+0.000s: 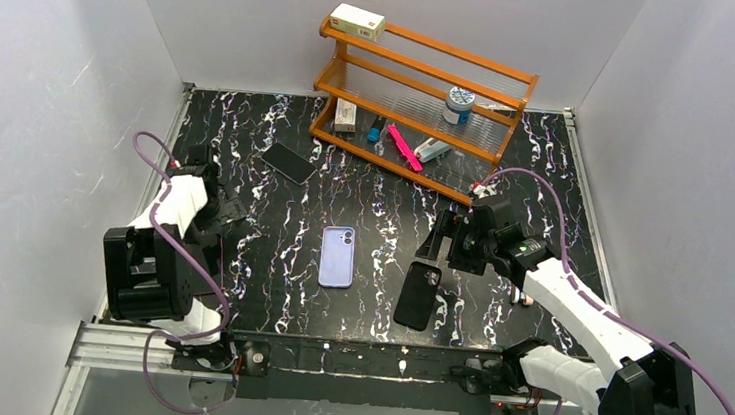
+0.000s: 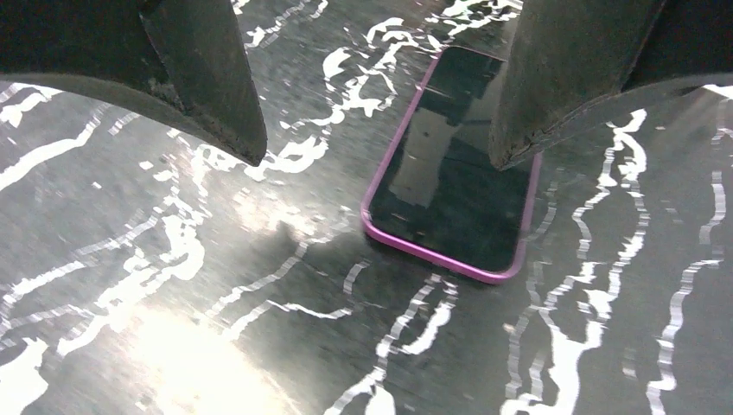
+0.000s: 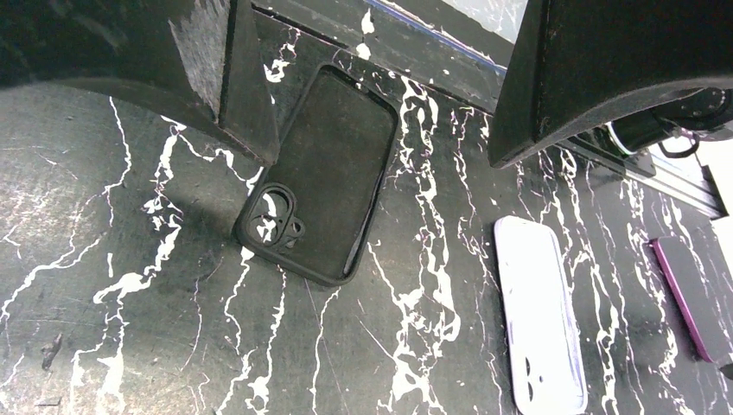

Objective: Put the phone into the phone case

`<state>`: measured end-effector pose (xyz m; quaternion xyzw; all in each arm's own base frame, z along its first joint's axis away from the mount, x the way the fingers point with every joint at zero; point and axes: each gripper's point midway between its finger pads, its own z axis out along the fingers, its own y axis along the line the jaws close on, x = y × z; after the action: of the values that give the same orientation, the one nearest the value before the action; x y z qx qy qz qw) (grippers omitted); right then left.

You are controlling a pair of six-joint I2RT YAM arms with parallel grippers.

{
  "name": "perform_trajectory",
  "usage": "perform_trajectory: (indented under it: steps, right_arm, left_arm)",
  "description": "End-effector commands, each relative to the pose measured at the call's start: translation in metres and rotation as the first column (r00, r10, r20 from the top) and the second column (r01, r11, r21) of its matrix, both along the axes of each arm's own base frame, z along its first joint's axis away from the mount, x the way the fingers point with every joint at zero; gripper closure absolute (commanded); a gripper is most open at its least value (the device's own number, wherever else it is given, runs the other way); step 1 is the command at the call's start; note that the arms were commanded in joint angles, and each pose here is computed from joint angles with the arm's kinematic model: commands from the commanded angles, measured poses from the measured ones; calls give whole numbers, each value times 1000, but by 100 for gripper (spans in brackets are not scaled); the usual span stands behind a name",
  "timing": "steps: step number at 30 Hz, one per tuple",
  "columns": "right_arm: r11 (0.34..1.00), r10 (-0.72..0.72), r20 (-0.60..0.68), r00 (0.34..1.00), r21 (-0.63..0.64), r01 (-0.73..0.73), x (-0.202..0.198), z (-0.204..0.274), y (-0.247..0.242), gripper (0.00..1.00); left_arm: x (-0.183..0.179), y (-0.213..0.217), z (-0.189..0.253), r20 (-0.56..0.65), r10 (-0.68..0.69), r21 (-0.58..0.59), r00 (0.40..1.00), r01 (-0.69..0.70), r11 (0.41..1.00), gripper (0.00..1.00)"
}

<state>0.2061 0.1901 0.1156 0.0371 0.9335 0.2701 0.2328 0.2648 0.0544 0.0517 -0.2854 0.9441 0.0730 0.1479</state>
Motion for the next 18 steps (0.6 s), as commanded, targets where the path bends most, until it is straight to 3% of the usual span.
perform_trajectory:
  steps: [1,4,9,18]
  right_arm:
    - [999,43,60,997,1,-43,6,21,4,1]
    - [998,68,70,995,-21,-66,7,25,2,1]
    - [995,86,86,993,-49,-82,11,30,1,1]
    - [993,119,69,990,-29,-117,18,41,13,1]
  left_arm:
    - [-9,41,15,-25,32,172,999,-28,985,2]
    - [-16,49,8,-51,60,168,997,-50,985,2]
    - [-26,42,-20,-95,77,18,993,-75,997,2]
    - [-30,30,-39,-133,41,-65,990,-50,997,2]
